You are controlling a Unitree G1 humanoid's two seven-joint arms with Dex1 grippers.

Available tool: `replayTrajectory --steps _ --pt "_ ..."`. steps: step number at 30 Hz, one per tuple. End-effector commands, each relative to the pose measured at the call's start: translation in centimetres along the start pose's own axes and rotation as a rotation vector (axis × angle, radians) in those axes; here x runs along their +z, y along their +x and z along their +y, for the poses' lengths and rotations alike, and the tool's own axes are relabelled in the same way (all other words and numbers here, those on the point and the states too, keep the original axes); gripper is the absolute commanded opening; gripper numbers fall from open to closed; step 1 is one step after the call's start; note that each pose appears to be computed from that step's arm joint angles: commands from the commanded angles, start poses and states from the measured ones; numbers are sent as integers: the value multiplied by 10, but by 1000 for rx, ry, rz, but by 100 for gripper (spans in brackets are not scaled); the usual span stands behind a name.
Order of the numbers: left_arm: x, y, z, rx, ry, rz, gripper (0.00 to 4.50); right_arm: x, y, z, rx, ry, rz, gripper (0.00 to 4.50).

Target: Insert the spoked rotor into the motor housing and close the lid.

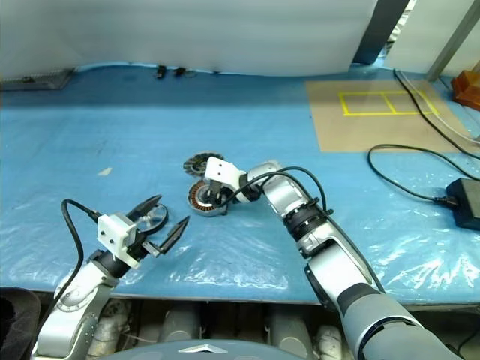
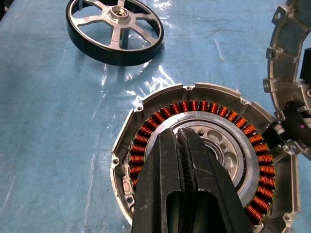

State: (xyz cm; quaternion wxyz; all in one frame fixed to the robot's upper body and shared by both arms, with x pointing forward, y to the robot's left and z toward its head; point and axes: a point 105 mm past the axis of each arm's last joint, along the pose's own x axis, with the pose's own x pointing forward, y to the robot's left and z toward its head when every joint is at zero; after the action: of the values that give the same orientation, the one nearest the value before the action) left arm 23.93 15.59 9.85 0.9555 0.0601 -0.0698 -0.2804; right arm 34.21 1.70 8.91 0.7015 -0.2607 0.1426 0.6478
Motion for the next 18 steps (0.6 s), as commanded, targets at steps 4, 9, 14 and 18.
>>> replayTrajectory --steps 4,9,14,18 --pt "7 0 3 -7 31 -20 450 -16 2 -1 -18 50 29 5" --pt "12 -1 14 15 -25 -10 450 8 -3 -7 3 95 -109 5" --pt "23 -6 25 3 -69 44 450 9 -6 -11 23 57 -104 5" --pt "42 -6 40 17 -141 67 450 22 -5 -4 107 82 -168 5"
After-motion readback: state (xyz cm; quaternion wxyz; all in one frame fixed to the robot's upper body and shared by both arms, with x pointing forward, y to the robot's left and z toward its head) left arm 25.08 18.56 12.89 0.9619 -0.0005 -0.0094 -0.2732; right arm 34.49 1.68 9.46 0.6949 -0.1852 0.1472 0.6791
